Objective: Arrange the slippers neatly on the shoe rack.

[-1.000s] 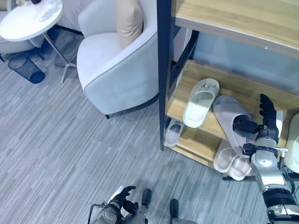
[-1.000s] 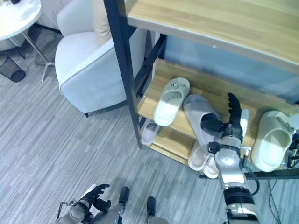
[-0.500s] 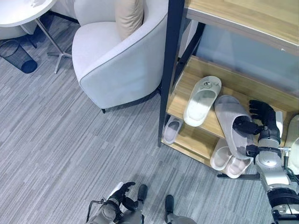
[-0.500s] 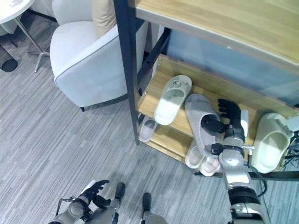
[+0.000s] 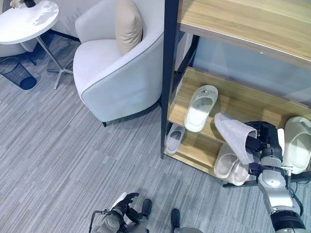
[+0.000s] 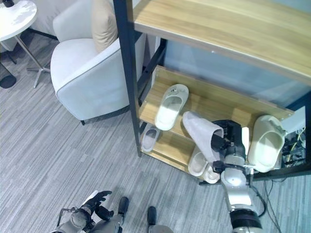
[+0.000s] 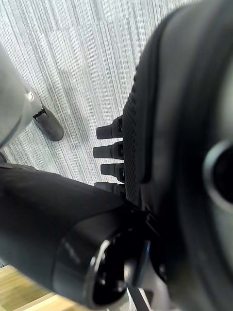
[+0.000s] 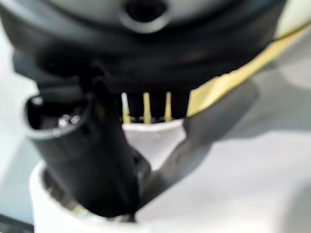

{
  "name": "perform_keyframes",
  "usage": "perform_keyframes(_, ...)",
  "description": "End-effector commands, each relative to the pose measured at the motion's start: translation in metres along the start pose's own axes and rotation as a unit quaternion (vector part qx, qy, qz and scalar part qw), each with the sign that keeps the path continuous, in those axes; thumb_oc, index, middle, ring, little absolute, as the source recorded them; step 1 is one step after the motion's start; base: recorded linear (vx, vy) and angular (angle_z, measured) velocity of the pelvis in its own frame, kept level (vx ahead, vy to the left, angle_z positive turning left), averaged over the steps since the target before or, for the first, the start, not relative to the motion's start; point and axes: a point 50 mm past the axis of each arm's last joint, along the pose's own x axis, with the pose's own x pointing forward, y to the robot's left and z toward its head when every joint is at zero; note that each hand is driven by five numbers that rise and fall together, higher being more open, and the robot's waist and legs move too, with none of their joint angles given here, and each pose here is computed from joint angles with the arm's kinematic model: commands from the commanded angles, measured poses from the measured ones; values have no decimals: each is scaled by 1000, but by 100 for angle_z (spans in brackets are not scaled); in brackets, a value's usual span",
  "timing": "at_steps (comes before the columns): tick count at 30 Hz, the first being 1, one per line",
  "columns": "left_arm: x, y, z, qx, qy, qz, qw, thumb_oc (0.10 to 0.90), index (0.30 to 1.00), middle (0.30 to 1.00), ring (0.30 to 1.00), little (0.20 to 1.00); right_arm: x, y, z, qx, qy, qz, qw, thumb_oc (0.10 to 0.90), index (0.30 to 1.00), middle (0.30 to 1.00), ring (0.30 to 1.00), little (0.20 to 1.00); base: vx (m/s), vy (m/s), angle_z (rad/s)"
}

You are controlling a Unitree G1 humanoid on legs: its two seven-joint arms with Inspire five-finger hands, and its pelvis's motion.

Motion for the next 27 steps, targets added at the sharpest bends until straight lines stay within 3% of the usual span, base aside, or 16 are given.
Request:
perform_keyframes(1,-4,-32,-12,7,30,-50,998,800,900,900,900,900,-3,-19,40,86,-117,-10,989,400,300,300,300,300,-12,30,-9)
perform_keyframes(7,-5,-25,-16,-11,32,-34,999,800,900,900,900,900,-46,12,26,137,-80,128,979,400,300,300,300,300,4,20,-12)
perform_keyframes(10,-6,-18,-14,-11,17,-22,1000,800,900,900,900,900,-83,32,6,161,-18,249,955,400,300,300,300,300,-12,47,-18)
perform_keyframes(14,-5,-1,-5,-33,-18,12,999,800,900,900,900,900,-111,44,-24,154,64,310,936,400,300,300,300,300,14,36,-22)
perform_keyframes(24,-9,58,42,-82,-137,123,979,800,900,900,900,900,-96,71,-41,131,101,325,931,400,300,300,300,300,-221,-39,-66)
perform_keyframes(27,-8,68,80,-91,-201,143,965,800,900,900,900,900,-68,87,-30,116,79,292,946,400,300,300,300,300,-228,-103,11)
